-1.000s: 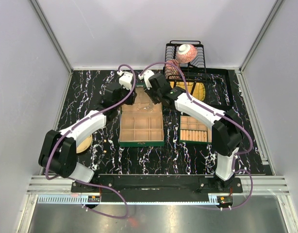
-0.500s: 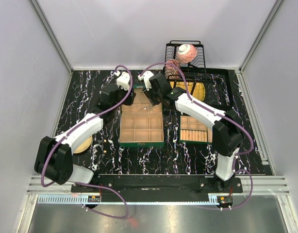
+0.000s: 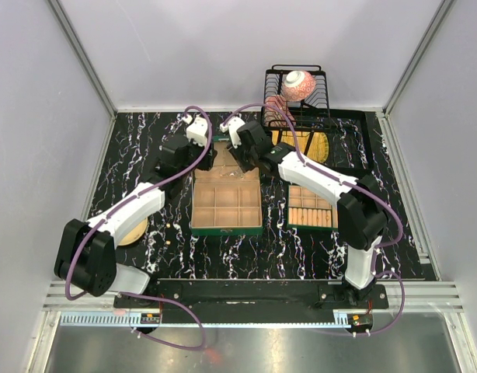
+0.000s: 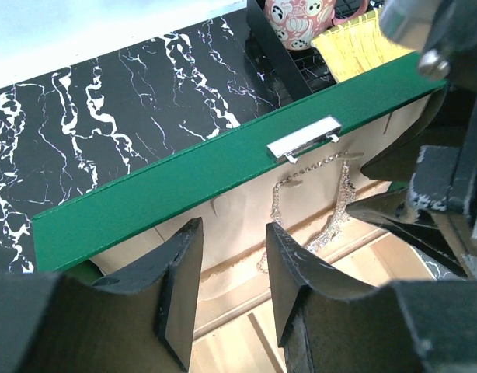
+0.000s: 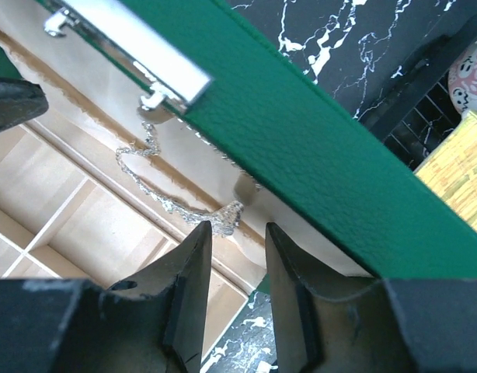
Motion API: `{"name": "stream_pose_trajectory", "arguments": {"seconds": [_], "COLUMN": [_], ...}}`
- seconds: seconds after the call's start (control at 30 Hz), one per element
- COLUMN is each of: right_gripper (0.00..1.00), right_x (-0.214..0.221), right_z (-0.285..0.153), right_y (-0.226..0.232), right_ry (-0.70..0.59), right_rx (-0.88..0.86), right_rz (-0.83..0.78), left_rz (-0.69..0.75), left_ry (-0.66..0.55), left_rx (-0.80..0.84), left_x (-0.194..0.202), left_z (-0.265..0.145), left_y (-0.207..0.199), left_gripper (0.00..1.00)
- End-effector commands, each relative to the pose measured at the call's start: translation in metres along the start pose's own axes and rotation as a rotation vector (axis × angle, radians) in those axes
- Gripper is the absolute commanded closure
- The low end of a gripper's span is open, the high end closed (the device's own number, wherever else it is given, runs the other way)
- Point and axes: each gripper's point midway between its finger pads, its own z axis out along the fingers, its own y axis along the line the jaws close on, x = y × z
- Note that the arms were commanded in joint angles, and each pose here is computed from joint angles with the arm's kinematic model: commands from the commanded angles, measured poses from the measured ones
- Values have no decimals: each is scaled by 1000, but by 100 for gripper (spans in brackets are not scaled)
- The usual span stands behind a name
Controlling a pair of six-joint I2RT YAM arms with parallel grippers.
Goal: Organize the mixed jewelry
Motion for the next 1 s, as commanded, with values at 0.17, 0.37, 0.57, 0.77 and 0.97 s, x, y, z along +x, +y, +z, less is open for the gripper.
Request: {"name": "stream_pose_trajectory", "arguments": {"seconds": [0.17, 0.37, 0.57, 0.77, 0.97], "right_gripper": [64, 82, 94, 96, 97], "right_x": [-7, -8, -3, 2, 11], "right_z": [14, 15, 11, 12, 15], "right_y": [15, 12, 10, 10, 12], "right_ry": [-36, -34, -27, -17, 7], "right_rx": [1, 23, 29, 31, 23], "right_rz": [7, 6, -1, -9, -14], "left_rz": [6, 6, 3, 3, 1], "left_ry": [-68, -71, -68, -65, -59], "left_rx": [1, 0, 2, 6, 9], "left_x": [-19, -20, -17, -16, -13], "left_z": [-8, -9, -8, -8, -9], "left_y": [0, 0, 1, -1, -1], "left_gripper": [59, 59, 60, 60, 60]}}
